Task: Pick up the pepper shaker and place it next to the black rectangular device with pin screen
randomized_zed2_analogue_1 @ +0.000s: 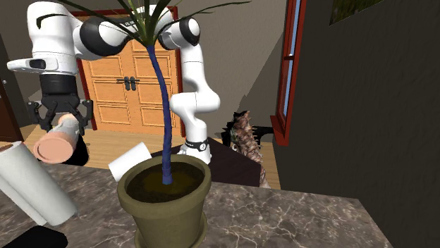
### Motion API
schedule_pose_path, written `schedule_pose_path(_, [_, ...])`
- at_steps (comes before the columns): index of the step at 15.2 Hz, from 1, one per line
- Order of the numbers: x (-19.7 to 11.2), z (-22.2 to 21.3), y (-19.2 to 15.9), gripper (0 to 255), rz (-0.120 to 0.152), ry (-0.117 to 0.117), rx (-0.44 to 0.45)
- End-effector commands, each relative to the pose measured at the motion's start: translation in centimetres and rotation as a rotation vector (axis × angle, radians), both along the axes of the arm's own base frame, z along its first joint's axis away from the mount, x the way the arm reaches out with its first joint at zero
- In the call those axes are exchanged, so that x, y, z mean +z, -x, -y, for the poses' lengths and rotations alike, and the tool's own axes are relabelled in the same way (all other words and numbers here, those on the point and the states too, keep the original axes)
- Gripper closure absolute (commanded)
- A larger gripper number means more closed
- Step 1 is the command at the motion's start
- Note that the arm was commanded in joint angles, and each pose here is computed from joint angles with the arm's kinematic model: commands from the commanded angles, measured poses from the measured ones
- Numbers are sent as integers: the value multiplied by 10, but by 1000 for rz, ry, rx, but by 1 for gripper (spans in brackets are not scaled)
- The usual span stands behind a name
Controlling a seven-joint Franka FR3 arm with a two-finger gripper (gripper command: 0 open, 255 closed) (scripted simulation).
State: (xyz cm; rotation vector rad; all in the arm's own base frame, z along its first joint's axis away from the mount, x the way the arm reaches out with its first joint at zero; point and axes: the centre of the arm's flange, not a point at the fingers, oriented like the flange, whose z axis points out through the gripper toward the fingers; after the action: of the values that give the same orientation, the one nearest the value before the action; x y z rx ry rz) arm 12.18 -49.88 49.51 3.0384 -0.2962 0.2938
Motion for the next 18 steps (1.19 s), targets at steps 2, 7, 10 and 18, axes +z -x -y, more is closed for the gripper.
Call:
schedule_pose_path(2, [2,32,16,255,0,1,3])
schedule_pose_path(7, [4,95,49,255,0,1,3])
schedule_pose_path(10, [-12,95,49,255,0,1,3])
schedule_pose_path(18, [-54,95,49,255,0,1,3])
